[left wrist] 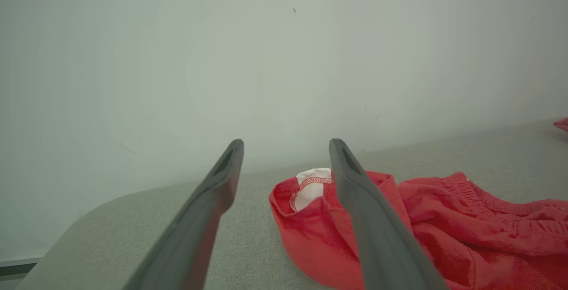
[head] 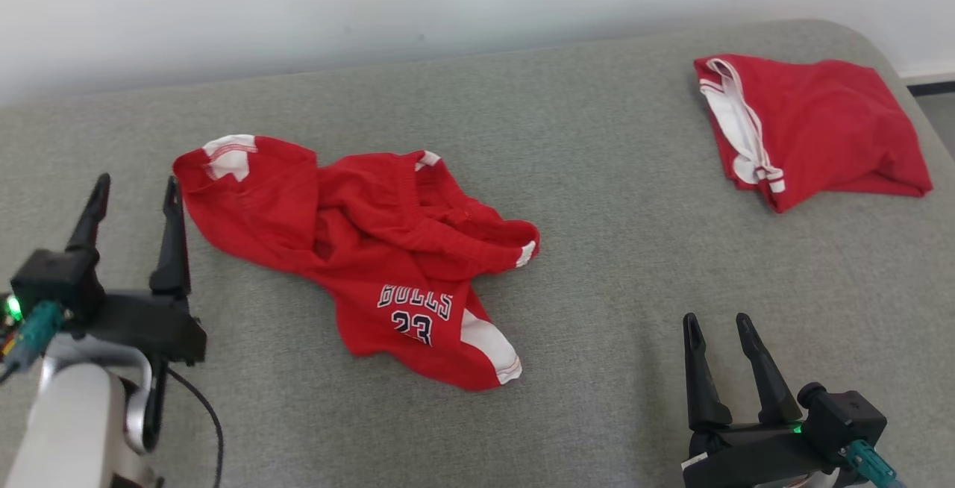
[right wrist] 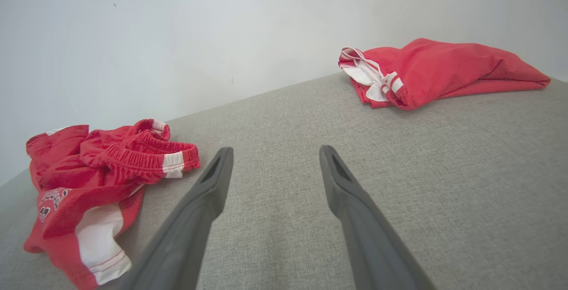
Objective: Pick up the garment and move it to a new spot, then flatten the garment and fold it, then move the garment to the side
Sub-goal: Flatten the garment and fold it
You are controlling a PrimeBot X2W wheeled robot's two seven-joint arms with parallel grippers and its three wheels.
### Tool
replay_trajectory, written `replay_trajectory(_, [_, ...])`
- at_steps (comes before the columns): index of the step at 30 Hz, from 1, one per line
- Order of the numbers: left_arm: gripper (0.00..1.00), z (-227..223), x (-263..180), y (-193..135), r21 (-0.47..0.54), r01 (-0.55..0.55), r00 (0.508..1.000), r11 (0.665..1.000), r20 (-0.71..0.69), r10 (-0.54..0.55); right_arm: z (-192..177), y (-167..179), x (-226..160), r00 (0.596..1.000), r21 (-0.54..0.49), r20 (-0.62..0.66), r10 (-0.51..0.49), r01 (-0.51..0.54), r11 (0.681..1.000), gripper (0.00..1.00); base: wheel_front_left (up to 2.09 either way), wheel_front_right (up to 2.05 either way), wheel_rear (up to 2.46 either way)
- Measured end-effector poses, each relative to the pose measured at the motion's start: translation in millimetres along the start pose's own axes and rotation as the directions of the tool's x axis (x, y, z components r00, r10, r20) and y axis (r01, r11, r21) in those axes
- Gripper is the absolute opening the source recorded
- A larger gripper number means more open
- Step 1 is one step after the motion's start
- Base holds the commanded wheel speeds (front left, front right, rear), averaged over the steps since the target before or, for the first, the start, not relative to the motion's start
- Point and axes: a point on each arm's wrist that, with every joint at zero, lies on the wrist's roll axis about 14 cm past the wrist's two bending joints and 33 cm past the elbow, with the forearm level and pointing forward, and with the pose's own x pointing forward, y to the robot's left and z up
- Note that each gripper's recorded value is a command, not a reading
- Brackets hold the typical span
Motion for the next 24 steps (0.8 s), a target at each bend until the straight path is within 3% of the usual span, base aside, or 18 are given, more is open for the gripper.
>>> replay_trajectory(7, [1.0, 1.9, -35.1, -16.8, -0.07, -0.021, 0.999, 0.997, 0.034, 0.023, -3.3, 16.4, 6.4, 0.999, 0.015, -0.006, 0.049, -0.049, 0.999, 1.0, 0.0, 0.0, 0.0])
replay_trajectory(11, [1.0, -12.5, -55.7, -55.4, -0.15, 0.021, 1.0, 0.988, 0.007, -0.02, -6.8, 20.7, 8.2, 0.998, 0.02, -0.015, 0.061, -0.061, 0.998, 1.0, 0.0, 0.0, 0.0])
replay_trajectory(19, [1.0, -42.0, -83.3, -136.4, -0.259, 0.185, 0.975, 0.948, -0.075, -0.211, -7.3, 17.0, 5.9, 0.999, 0.018, -0.018, 0.05, -0.05, 0.999, 1.0, 0.0, 0.0, 0.0])
replay_trajectory(24, [1.0, -61.2, -104.3, -187.0, -0.301, 0.302, 0.926, 0.905, -0.134, -0.353, -6.1, 11.6, 3.0, 0.999, 0.015, -0.016, 0.033, -0.033, 0.999, 1.0, 0.0, 0.0, 0.0])
